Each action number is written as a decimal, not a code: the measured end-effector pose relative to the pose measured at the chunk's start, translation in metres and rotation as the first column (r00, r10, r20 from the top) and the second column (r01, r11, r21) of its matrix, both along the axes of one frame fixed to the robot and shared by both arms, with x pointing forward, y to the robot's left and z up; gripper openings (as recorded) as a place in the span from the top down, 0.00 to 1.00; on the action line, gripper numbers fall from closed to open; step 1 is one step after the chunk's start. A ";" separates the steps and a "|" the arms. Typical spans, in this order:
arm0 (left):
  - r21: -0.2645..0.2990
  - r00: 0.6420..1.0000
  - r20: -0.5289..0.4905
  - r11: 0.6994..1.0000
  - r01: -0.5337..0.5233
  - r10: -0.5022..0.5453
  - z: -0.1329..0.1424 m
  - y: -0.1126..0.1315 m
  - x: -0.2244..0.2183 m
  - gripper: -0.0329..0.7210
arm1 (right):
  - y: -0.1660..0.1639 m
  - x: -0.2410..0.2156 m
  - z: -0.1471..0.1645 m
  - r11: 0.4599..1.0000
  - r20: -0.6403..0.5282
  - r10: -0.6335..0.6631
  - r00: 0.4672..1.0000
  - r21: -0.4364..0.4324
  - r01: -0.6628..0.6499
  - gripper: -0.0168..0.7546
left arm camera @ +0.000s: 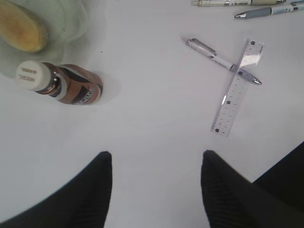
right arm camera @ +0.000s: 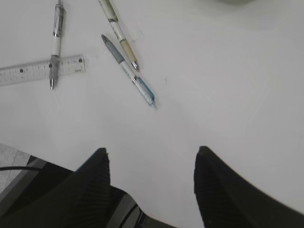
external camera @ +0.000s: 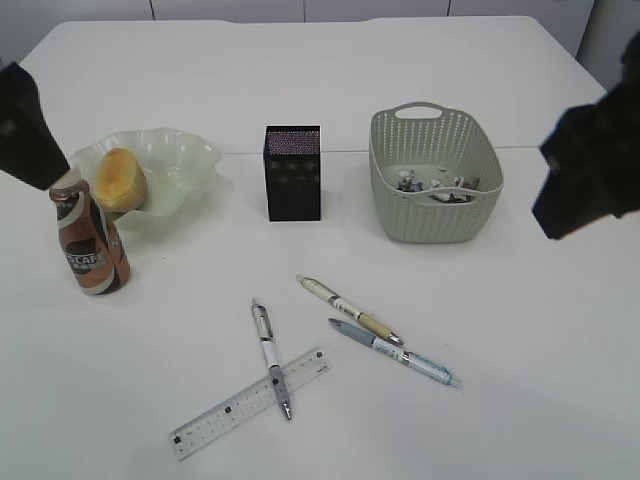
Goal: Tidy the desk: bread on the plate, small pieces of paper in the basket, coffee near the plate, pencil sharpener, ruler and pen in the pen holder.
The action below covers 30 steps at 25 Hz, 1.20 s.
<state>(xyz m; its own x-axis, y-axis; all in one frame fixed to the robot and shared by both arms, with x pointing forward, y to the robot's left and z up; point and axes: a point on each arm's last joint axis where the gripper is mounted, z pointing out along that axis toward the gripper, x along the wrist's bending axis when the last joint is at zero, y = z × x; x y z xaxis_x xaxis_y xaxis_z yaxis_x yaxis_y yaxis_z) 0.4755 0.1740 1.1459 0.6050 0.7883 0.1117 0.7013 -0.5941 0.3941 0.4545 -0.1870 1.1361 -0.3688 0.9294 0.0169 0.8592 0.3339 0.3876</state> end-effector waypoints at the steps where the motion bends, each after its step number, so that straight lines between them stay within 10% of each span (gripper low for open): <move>1: 0.009 1.000 -0.015 1.000 0.010 -0.010 -0.005 -0.004 0.002 0.36 | -0.004 -0.008 0.000 1.000 0.005 0.000 1.000 0.003 0.000 0.44; 30: 0.161 0.925 -0.295 0.942 0.295 -0.240 -0.186 -0.130 0.046 0.24 | -0.033 -0.053 0.003 1.000 0.083 -0.004 0.997 -0.011 0.005 0.44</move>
<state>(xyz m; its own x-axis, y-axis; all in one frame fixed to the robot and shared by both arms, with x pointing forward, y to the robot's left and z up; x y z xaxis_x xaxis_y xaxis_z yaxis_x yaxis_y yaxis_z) 0.5212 0.0438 0.9596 0.8191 0.5712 0.0534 0.5677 -0.8204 0.0687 0.4017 -0.2196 1.1393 -0.3643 0.9310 -0.0234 0.8260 0.3346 0.4537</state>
